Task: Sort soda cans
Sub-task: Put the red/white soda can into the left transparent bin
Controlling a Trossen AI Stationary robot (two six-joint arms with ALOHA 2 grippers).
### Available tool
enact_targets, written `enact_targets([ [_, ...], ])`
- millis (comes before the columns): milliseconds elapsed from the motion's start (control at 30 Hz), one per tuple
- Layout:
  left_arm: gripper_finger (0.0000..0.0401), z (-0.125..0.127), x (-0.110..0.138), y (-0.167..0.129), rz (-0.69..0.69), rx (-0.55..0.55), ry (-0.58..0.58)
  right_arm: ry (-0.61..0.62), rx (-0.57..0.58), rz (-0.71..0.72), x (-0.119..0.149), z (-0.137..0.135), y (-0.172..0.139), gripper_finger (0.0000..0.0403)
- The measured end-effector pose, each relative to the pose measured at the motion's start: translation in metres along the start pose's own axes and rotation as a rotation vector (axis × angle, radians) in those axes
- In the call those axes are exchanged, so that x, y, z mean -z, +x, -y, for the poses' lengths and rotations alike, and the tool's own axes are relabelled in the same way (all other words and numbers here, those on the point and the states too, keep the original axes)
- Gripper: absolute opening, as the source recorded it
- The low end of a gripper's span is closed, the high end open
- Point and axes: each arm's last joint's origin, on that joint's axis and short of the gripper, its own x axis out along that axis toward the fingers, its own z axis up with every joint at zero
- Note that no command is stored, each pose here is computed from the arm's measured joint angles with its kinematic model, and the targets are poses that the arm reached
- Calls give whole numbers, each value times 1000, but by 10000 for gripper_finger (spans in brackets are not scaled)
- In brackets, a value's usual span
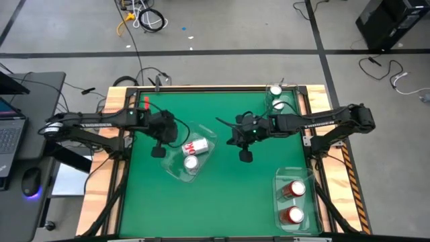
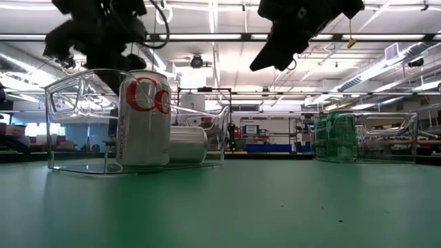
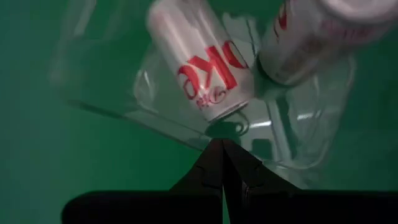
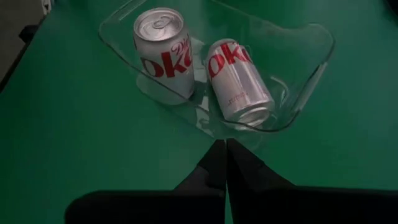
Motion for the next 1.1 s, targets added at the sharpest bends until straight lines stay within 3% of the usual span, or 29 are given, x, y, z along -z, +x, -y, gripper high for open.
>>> enact_targets([
  [167,0,2,0,24,-20,33,144,4,0,-7,4,0,3,0],
  [500,0,5,-8,74,-140,86,227,4,1,-10,4,1,5,0],
  [600,0,6,-11,78,-158,101,234,12,61,14,2,4,5,0],
  [733,0,4,-16,78,-137,86,222,122,148,55,0,22,16,0],
  [900,0,3,-21,78,-99,59,200,196,180,-28,18,40,54,0],
  [1100,0,3,-22,78,-79,88,177,239,177,-10,19,44,62,0],
])
